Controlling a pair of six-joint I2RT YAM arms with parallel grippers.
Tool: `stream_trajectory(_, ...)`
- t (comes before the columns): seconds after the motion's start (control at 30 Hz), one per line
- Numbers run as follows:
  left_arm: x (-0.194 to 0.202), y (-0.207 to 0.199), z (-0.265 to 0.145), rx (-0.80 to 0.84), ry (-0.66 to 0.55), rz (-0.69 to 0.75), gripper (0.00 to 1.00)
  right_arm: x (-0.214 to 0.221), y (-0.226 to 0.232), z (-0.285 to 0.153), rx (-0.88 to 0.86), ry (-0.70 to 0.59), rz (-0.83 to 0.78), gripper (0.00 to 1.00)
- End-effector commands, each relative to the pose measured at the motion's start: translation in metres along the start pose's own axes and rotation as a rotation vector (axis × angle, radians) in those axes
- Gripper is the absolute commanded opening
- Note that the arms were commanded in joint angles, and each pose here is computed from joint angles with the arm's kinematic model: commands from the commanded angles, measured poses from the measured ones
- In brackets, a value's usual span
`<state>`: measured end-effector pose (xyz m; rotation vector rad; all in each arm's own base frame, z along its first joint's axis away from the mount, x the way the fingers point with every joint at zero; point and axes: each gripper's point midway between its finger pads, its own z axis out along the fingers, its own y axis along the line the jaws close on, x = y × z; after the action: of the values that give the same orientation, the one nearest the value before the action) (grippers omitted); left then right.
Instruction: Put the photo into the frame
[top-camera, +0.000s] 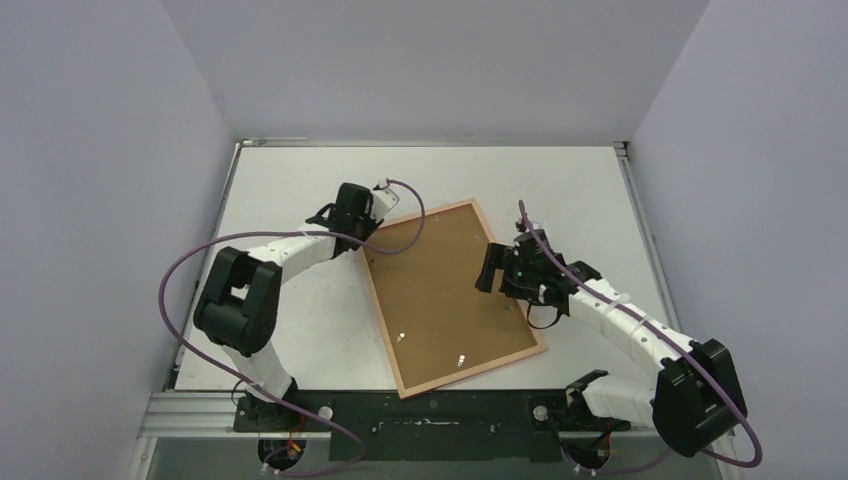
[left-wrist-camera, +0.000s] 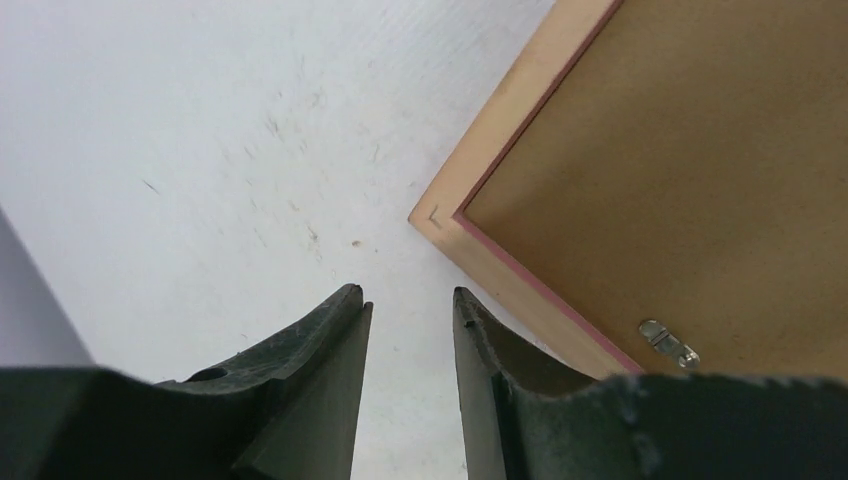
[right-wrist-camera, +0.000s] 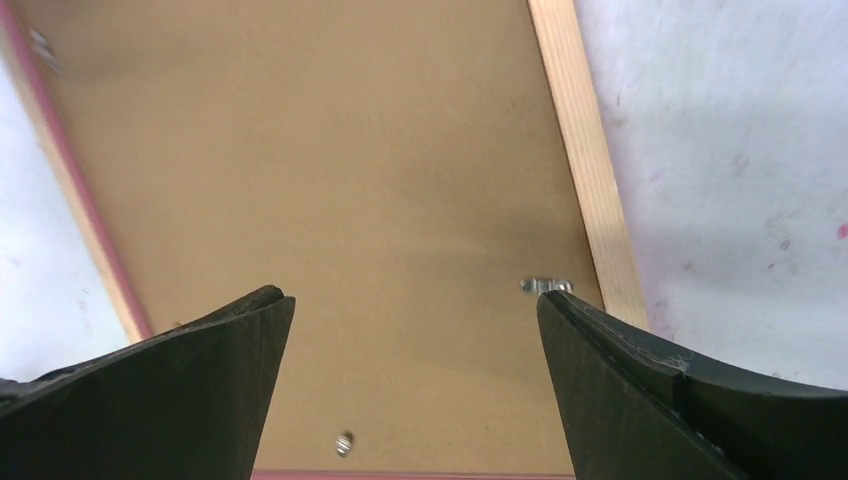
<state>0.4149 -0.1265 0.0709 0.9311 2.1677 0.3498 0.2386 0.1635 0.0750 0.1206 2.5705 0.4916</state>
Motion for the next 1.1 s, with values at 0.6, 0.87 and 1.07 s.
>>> stream_trajectory(0.6,0.018,-0.036,-0.012,0.815,0.186,-1.012,0.24,-0.071,0.270,0.072,-0.718,-0.003,-0.472,0.99)
stream_trajectory(0.87,0.022,-0.043,0.000,0.810,0.218,-1.020,0.20,-0.052,0.274,0.109,-0.713,0.059,-0.482,0.98)
stream_trajectory(1.07,0.023,-0.047,0.007,0.790,0.234,-1.011,0.15,-0.039,0.271,0.125,-0.730,0.094,-0.484,0.98)
